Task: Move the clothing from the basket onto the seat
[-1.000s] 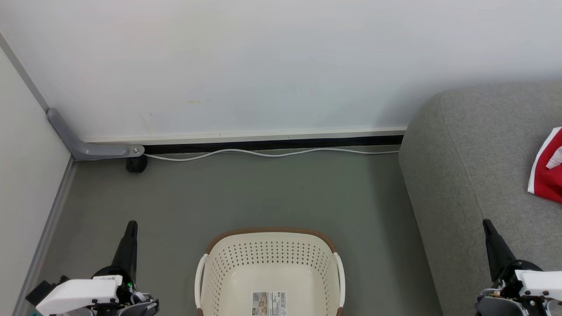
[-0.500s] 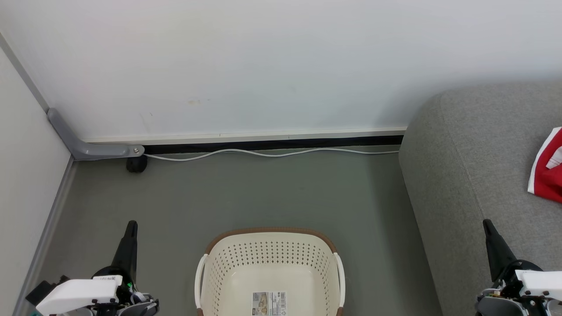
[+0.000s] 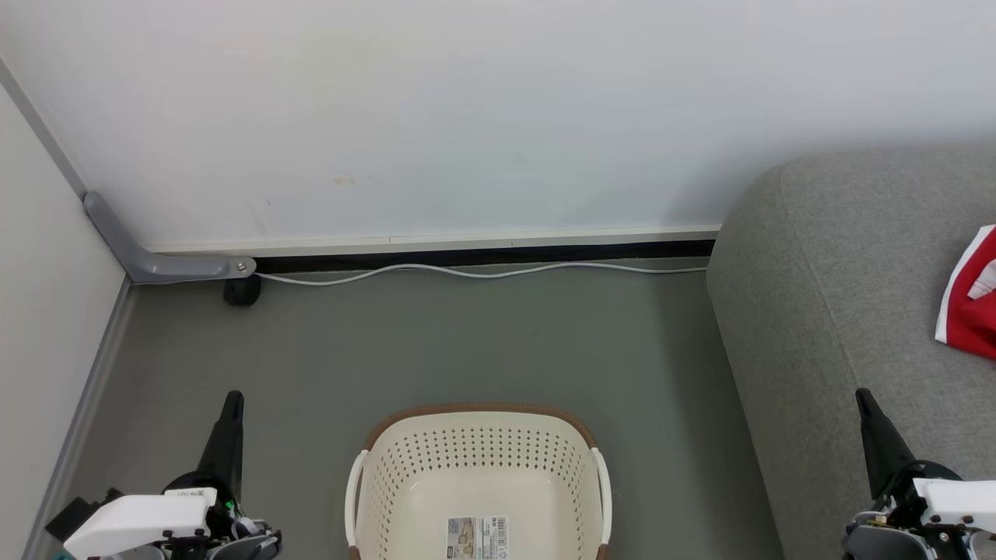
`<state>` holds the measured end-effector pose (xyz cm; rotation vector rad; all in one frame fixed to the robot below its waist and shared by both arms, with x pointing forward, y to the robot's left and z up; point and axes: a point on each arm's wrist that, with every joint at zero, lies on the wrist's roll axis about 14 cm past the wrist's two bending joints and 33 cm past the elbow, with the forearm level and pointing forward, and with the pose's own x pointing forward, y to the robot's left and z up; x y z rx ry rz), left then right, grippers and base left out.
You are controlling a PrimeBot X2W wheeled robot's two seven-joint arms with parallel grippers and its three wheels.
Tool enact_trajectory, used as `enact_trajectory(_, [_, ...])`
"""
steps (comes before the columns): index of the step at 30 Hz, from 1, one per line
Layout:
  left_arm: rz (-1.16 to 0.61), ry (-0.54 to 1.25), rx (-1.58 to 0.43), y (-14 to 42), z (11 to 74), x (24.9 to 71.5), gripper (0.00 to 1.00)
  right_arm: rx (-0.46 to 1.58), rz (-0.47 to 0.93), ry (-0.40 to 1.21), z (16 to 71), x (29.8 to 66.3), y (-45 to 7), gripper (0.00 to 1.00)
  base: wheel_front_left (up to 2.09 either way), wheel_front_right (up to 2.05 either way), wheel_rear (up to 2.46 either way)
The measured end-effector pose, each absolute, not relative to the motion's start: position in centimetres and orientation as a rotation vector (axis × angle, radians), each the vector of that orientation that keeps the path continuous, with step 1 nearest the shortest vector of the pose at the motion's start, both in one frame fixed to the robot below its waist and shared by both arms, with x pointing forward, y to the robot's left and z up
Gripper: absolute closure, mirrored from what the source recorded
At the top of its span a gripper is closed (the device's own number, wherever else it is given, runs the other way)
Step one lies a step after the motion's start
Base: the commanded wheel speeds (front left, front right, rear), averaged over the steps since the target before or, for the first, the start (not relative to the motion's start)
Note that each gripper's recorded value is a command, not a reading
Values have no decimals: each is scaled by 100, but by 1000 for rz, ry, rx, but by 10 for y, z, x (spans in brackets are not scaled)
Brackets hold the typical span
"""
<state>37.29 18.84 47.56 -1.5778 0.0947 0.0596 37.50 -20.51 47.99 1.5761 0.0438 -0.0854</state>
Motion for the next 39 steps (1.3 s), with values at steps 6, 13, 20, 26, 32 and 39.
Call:
enact_trajectory(6, [60,95,-1578,188,476,373,100,1576,-85,43,480,375,-205,100,0,0,0])
enact_trajectory(13, [60,95,-1578,188,476,373,100,1577,-86,43,480,375,-205,100,0,0,0])
enact_trajectory(20, [60,94,-1578,189,476,373,100,1577,-86,43,480,375,-205,100,0,0,0])
enact_trajectory(26, [60,94,-1578,189,476,373,100,1577,-86,43,480,375,-205,100,0,0,0])
enact_trajectory(32, [60,94,-1578,189,476,373,100,1577,-86,43,480,375,-205,100,0,0,0])
enact_trajectory(39, [60,94,-1578,189,476,373,100,1577,-86,43,480,375,-205,100,0,0,0])
